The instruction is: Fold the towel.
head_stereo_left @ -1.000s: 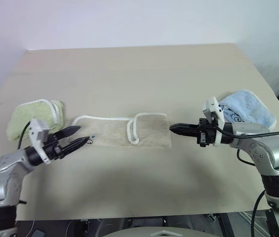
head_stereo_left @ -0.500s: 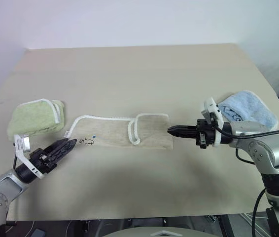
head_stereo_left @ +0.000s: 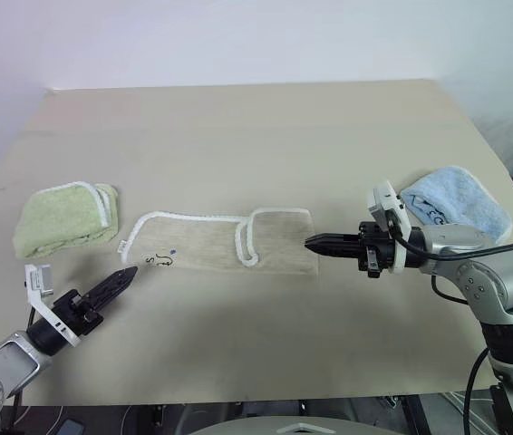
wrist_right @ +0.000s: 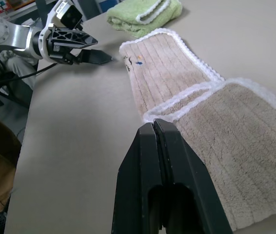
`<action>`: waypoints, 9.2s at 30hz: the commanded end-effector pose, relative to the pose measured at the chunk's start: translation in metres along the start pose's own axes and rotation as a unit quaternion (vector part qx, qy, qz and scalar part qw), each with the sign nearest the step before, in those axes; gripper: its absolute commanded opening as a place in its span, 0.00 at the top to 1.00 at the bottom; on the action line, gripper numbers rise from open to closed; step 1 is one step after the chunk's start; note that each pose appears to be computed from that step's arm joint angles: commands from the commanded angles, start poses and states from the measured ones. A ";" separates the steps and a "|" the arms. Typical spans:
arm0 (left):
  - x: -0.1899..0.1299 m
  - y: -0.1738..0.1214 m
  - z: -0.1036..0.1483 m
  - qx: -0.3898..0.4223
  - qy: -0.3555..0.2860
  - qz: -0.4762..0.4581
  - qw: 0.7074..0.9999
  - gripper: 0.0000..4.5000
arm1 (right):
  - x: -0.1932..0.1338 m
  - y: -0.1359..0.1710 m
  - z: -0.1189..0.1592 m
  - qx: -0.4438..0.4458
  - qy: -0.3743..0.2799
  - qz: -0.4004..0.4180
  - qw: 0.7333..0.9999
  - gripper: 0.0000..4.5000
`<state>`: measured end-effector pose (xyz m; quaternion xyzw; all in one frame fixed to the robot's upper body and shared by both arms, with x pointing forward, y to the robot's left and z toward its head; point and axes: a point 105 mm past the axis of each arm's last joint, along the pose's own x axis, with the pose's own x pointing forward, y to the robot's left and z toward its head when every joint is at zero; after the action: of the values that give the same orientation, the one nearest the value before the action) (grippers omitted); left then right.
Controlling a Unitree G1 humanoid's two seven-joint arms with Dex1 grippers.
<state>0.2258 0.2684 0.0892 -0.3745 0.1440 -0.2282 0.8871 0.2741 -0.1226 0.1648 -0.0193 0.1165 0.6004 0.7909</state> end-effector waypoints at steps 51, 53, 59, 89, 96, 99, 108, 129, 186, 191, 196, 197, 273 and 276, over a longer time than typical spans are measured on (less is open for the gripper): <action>0.043 0.002 -0.007 -0.256 -0.054 0.074 0.962 0.00 | 0.022 0.020 0.007 0.008 -0.046 0.011 0.999 1.00; 0.046 0.001 -0.008 -0.257 -0.051 0.074 0.962 0.00 | 0.022 0.020 0.006 0.009 -0.046 0.011 0.999 1.00; 0.056 0.001 0.001 -0.263 -0.068 0.076 0.960 0.00 | 0.024 0.022 0.006 0.011 -0.047 0.012 0.999 1.00; 0.084 -0.010 0.011 -0.155 -0.067 0.105 0.980 0.09 | 0.030 0.020 0.007 0.015 -0.053 0.012 0.998 1.00; 0.082 -0.009 0.010 -0.158 -0.072 0.094 0.980 0.59 | 0.025 0.018 0.004 0.013 -0.045 0.009 0.999 1.00; 0.084 -0.011 0.012 -0.155 -0.073 0.088 0.981 0.80 | 0.024 0.017 0.004 0.013 -0.044 0.009 0.999 1.00; 0.108 -0.038 0.021 -0.017 -0.051 0.051 0.997 0.99 | 0.013 0.009 0.000 0.002 -0.029 -0.007 1.000 1.00; 0.155 -0.161 -0.022 0.012 0.104 -0.250 0.962 0.99 | -0.032 -0.014 -0.022 -0.014 0.013 -0.075 0.997 1.00; 0.183 -0.204 -0.041 0.074 0.154 -0.357 0.918 0.01 | -0.057 -0.022 -0.032 -0.022 0.036 -0.109 0.993 1.00; 0.167 -0.192 -0.015 0.142 0.115 -0.358 0.916 0.01 | -0.071 -0.029 -0.023 -0.035 0.041 -0.116 0.992 1.00; 0.159 -0.154 0.001 0.234 0.090 -0.321 0.913 0.01 | -0.073 -0.036 -0.003 -0.064 0.033 -0.120 0.990 1.00; 0.158 -0.144 0.003 0.256 0.090 -0.309 0.912 0.01 | -0.072 -0.037 0.000 -0.070 0.031 -0.119 0.990 1.00; 0.172 -0.104 -0.025 0.438 0.065 -0.333 0.832 1.00 | -0.008 -0.046 -0.004 0.063 -0.028 -0.124 0.990 0.37; 0.166 -0.106 -0.017 0.449 0.051 -0.336 0.827 1.00 | -0.018 -0.046 -0.009 0.081 -0.021 -0.133 0.988 0.15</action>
<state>0.3315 0.1034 0.1276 0.0469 -0.0334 -0.5708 0.8190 0.3157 -0.1513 0.1437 0.0440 0.1582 0.4759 0.8641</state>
